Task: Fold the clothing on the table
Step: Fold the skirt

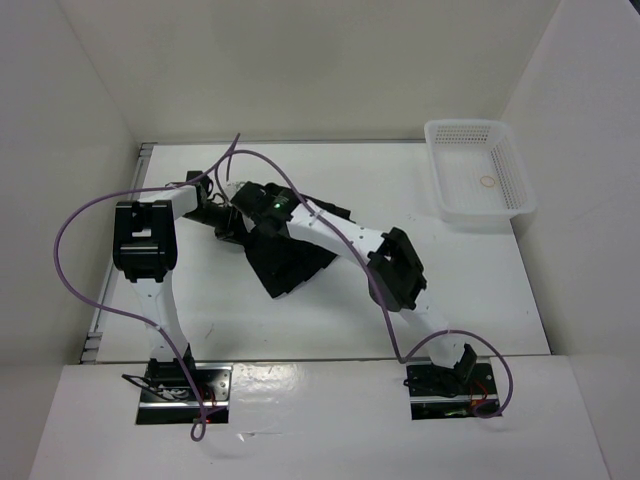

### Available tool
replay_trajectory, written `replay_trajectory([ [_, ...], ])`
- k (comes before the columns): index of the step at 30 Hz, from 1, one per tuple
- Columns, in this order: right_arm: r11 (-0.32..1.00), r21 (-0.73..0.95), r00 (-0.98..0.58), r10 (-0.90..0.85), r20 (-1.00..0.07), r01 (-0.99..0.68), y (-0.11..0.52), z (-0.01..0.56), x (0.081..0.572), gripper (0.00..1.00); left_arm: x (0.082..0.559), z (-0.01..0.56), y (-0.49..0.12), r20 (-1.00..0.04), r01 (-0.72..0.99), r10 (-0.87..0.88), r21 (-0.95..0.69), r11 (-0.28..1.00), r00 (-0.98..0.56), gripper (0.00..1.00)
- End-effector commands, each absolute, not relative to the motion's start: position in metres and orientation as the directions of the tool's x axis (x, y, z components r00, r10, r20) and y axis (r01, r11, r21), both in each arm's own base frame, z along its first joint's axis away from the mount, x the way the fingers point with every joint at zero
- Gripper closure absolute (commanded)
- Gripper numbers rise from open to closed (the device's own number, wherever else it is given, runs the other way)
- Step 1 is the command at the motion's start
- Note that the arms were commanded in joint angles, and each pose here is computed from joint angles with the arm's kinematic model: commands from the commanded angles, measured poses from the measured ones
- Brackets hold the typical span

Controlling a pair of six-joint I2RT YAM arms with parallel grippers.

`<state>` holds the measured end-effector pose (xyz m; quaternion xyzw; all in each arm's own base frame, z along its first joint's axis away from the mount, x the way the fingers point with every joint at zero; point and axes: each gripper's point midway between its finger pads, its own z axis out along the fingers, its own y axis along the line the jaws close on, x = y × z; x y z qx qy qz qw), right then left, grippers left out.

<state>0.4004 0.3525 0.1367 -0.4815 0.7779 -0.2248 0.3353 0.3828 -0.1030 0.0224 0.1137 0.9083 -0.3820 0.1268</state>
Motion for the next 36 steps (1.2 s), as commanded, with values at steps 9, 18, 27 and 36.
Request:
replay_trajectory([
  [9, 0.407, -0.583, -0.276, -0.912, -0.305, -0.703, 0.395, 0.111, 0.357, 1.0, 0.385, 0.037, -0.105, -0.356, 0.341, 0.123, -0.654, 0.675, -0.926, 1.0],
  [18, 0.39, -0.544, -0.258, -0.917, -0.305, -0.743, 0.42, 0.092, 0.339, 1.0, 0.385, 0.037, -0.105, -0.356, 0.341, 0.123, -0.654, 0.675, -0.926, 1.0],
  [27, 0.41, -0.468, -0.256, -0.898, -0.358, -0.783, 0.44, 0.096, 0.328, 0.72, 0.385, 0.037, -0.105, -0.356, 0.341, 0.123, -0.654, 0.675, -0.926, 0.99],
  [36, 0.342, -0.24, -0.206, -0.867, -0.454, -0.909, 0.47, 0.123, 0.285, 0.65, 0.383, 0.036, -0.104, -0.346, 0.334, 0.125, -0.651, 0.682, -0.93, 0.99],
])
